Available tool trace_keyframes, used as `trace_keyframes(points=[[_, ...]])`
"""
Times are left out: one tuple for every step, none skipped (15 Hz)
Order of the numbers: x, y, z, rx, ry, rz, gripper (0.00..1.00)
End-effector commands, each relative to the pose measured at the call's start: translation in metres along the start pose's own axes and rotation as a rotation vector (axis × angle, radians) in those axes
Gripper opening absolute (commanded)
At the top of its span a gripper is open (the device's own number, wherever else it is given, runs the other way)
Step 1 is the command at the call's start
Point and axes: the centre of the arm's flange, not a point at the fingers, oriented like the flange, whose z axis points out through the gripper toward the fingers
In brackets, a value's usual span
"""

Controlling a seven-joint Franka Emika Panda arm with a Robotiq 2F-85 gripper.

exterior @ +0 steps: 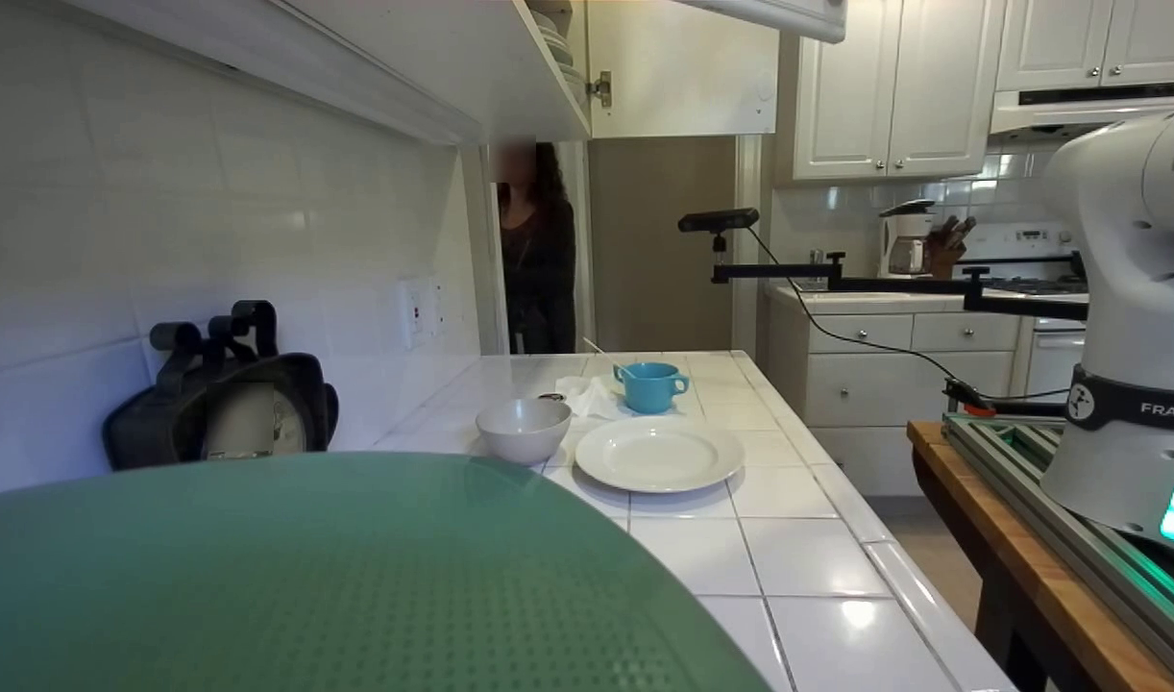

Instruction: Open the cabinet's left door completely

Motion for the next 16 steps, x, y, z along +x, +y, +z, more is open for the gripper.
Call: trace_keyframes(points=[[-0.001,-0.016,-0.009,0.1,-0.031,-0.038,1.0],[-0.001,-0.021,-0.009,0.115,-0.041,-0.038,1.0],[0.0,-0.027,-0.008,0.138,-0.052,-0.044,1.0],[0.001,-0.033,-0.006,0.156,-0.064,-0.053,1.0],[0.002,-0.039,-0.004,0.173,-0.076,-0.056,1.0],[0.003,-0.045,-0.001,0.186,-0.086,-0.064,1.0],[0.006,-0.051,0.001,0.202,-0.097,-0.074,1.0],[0.008,-0.057,0.005,0.214,-0.106,-0.083,1.0],[0.011,-0.064,0.008,0.223,-0.111,-0.091,1.0],[0.014,-0.071,0.012,0.228,-0.12,-0.099,1.0],[0.017,-0.077,0.015,0.241,-0.127,-0.109,1.0],[0.02,-0.084,0.019,0.256,-0.133,-0.118,1.0],[0.024,-0.09,0.023,0.262,-0.138,-0.126,1.0],[0.027,-0.097,0.029,0.273,-0.14,-0.136,1.0],[0.031,-0.103,0.033,0.288,-0.145,-0.143,1.0],[0.035,-0.109,0.038,0.308,-0.151,-0.15,1.0]])
